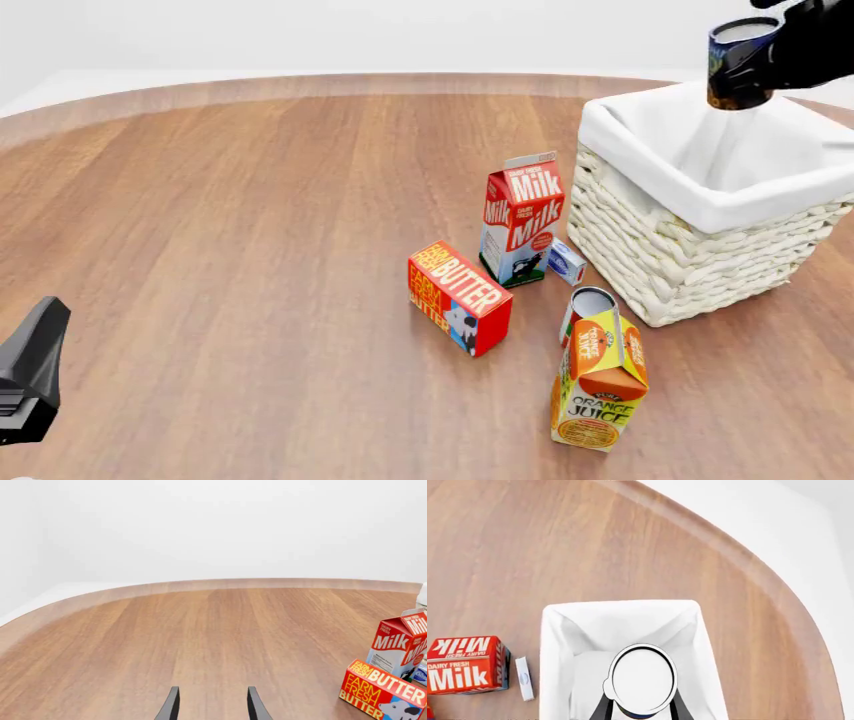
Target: Pick up the alphabet soup, and put it in the basket.
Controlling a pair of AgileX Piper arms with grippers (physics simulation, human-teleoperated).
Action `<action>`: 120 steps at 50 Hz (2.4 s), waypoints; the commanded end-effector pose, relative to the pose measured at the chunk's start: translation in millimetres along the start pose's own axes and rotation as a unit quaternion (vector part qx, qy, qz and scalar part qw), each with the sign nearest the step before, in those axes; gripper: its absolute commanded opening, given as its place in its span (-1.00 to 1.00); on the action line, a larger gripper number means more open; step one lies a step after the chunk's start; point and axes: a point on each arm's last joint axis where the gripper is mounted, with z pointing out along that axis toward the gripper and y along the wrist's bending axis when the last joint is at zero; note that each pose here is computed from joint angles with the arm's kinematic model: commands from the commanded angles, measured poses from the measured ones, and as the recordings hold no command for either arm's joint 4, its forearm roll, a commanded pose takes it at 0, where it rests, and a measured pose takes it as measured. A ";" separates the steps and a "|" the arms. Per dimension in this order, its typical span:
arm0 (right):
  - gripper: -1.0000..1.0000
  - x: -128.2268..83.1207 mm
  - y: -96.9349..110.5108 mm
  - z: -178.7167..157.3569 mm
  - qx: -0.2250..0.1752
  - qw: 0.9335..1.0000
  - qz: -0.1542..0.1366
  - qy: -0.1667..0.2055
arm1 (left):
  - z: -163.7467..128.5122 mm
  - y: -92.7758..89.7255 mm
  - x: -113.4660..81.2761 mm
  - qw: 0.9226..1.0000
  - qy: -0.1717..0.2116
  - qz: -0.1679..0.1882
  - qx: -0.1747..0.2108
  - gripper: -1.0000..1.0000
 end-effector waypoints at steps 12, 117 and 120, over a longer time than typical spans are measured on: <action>-1.00 9.9 0.0 21.6 -0.004 1.000 -0.001 0.022 | 0.0 0.0 0.0 1.000 0.000 0.000 0.000 1.00; 1.00 53.6 2.2 83.3 -0.026 0.994 -0.009 0.102 | 0.0 0.0 0.0 1.000 0.000 0.000 0.000 1.00; 1.00 52.9 2.0 82.8 -0.026 0.994 -0.008 0.102 | 0.0 0.0 0.0 1.000 0.000 0.000 0.000 1.00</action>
